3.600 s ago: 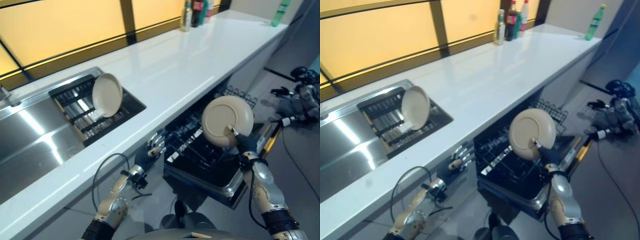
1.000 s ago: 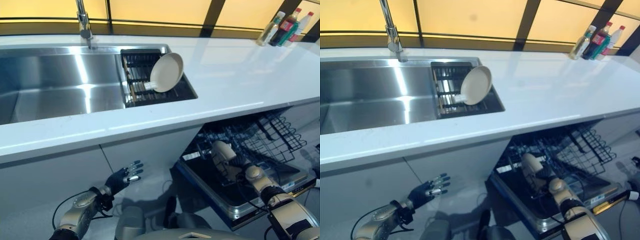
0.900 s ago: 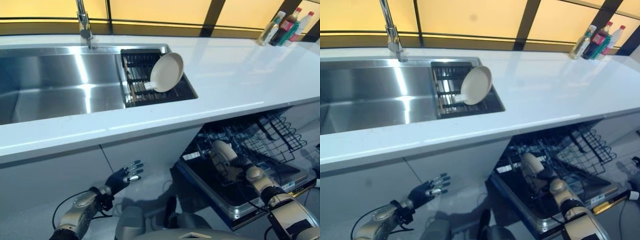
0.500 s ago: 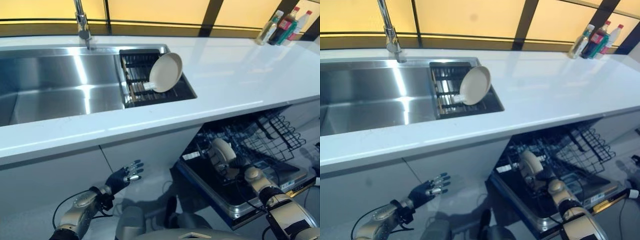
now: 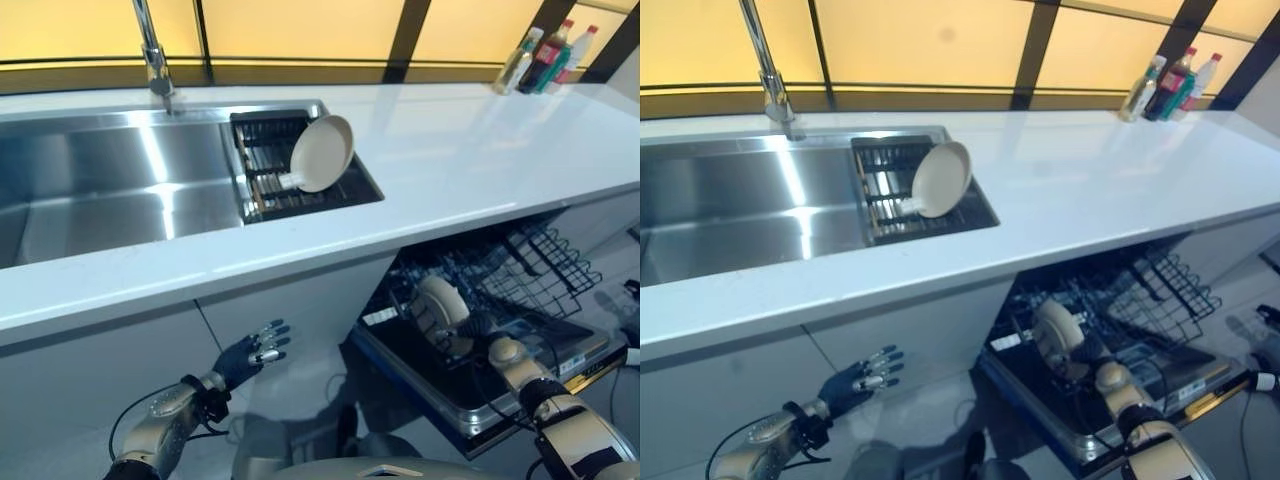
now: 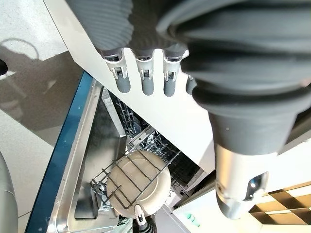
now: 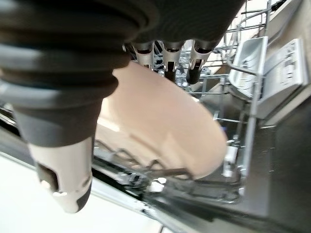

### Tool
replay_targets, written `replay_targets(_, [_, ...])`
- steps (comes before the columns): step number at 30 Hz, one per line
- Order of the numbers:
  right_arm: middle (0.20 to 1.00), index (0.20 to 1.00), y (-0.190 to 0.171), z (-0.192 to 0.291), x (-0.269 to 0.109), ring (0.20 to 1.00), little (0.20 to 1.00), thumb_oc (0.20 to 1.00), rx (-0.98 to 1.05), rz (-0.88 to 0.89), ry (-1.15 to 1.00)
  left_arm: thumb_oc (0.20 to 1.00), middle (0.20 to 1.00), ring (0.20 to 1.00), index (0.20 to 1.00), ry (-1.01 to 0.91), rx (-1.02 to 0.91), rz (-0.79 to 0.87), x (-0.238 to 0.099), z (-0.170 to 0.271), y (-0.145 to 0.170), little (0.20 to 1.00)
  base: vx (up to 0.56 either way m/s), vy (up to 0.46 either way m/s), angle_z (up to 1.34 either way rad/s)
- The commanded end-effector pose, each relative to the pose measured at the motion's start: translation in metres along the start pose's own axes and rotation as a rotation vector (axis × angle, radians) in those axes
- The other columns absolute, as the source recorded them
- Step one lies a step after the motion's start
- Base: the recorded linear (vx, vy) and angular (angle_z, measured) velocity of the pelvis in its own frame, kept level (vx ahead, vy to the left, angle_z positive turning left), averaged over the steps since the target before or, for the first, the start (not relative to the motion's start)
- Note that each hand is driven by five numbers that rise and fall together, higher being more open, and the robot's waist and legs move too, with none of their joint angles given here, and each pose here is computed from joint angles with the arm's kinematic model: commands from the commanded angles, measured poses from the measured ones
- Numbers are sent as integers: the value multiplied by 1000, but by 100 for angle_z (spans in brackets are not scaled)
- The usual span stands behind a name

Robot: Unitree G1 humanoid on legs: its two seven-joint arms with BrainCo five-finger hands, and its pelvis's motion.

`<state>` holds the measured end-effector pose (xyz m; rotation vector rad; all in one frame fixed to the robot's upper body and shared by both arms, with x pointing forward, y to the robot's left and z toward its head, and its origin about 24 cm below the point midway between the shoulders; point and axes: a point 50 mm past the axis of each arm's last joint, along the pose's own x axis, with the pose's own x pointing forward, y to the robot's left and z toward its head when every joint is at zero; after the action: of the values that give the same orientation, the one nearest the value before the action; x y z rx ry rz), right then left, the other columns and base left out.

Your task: Pick up plates and place into dishwasher.

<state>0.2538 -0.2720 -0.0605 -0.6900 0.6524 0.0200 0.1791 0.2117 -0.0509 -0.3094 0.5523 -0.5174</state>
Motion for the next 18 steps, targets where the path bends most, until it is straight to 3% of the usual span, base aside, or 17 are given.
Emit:
replay_targets(1, [1000, 1000, -51, 25, -3, 1000, 1000, 1000, 107, -169, -139, 1000, 1000, 1000, 1000, -138, -3, -40, 0, 13, -13, 1000, -32, 67, -3])
replay_targets(10, [1000, 1000, -62, 23, -21, 1000, 1000, 1000, 258, -171, -255, 1000, 1000, 1000, 1000, -189, -35, 3, -3, 12, -10, 1000, -39, 55, -7])
replay_targets(18, [1000, 1000, -81, 26, -33, 1000, 1000, 1000, 310, -311, -310, 1000, 1000, 1000, 1000, -220, -33, 7, -4, 13, -10, 1000, -36, 44, -7])
